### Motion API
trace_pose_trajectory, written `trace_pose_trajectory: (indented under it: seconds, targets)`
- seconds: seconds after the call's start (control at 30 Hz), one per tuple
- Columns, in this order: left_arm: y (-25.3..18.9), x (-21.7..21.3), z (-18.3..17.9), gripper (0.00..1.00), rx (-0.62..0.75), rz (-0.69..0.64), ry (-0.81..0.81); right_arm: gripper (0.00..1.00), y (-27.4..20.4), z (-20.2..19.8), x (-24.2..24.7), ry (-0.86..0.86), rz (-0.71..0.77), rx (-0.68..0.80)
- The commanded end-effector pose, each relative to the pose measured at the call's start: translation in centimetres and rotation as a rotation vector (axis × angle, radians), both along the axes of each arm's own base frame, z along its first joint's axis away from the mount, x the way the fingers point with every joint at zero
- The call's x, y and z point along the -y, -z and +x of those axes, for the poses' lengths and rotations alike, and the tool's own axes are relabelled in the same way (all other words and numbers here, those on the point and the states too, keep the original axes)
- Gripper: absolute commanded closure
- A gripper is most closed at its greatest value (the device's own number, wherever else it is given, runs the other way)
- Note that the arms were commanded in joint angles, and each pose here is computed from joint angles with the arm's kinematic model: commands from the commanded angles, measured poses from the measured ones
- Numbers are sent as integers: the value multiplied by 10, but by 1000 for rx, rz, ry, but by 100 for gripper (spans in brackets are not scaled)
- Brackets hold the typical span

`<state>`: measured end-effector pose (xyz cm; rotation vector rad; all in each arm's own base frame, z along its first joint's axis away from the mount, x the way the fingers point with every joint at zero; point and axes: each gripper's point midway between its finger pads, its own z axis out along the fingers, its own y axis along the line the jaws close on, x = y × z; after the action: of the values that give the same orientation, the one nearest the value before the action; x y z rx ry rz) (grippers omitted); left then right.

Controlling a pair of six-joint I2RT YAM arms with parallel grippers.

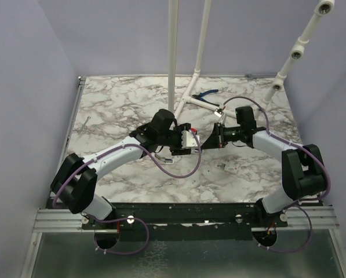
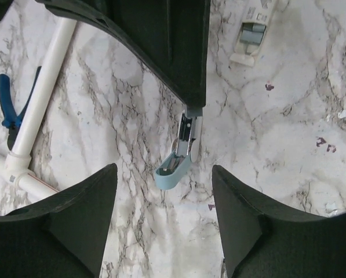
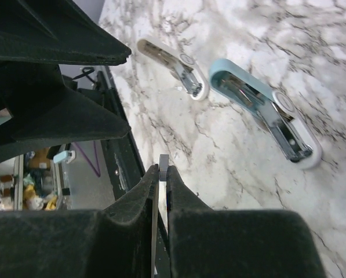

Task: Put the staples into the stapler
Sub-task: Move the stapler to the center of the board.

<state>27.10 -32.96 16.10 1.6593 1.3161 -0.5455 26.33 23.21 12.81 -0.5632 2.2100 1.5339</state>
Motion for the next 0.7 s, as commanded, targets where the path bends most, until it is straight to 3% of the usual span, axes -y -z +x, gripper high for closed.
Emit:
trace_pose_trajectory:
  seconds: [0.0,0.3,0.67]
  targets:
    - [39,-10,1,32,2,116,40,91,17,4,12,111,-112,-73]
    - [67,-9,16,30,-73,167,26,92,38,9,15,168,-152,-123]
    - [71,-13,38,28,-102,142,15,92,44,12,14,98,-157,-70]
